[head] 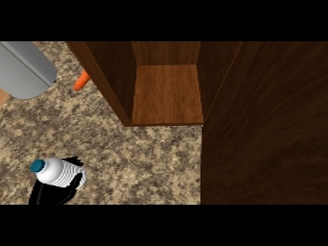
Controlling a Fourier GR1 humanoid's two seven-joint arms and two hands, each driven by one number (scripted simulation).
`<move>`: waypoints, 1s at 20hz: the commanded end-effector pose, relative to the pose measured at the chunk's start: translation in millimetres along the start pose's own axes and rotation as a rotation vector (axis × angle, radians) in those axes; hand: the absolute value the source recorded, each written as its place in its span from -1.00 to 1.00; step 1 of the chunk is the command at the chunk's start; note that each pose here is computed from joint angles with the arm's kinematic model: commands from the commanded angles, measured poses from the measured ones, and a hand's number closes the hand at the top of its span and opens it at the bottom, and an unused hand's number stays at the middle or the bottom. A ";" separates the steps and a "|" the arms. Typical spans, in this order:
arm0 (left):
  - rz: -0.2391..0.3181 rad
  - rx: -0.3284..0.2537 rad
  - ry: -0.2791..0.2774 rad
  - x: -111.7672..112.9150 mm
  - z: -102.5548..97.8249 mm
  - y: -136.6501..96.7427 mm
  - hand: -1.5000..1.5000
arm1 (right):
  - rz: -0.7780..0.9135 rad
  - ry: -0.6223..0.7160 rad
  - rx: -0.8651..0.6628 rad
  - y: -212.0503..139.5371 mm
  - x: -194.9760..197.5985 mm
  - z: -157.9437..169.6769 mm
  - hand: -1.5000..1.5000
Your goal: Pick up the bottled water, place it into the cabinet and close the cabinet
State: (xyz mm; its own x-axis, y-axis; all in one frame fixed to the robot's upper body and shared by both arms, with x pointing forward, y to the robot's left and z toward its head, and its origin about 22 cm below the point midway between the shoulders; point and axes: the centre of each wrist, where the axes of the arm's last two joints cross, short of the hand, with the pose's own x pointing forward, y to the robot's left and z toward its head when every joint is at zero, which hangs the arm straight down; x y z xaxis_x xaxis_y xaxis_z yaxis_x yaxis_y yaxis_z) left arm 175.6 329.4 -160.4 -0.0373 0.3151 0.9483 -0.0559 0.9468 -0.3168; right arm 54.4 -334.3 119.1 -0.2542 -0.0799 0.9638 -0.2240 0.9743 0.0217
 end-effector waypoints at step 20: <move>-0.027 -0.010 -0.166 19.3 -43.6 -22.7 1.00 | -0.003 -0.072 0.029 18.7 45.5 -0.2 -1.00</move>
State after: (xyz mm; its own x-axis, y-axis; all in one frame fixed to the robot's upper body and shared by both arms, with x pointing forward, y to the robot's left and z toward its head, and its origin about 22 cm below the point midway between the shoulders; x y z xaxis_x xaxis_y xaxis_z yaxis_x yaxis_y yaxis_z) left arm 218.0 327.1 -139.3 -0.1687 0.2875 0.9428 -0.0898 0.9480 -0.3052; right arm 43.5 -345.7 124.3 -0.2598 -0.0687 0.9632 -0.2090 0.9778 0.0133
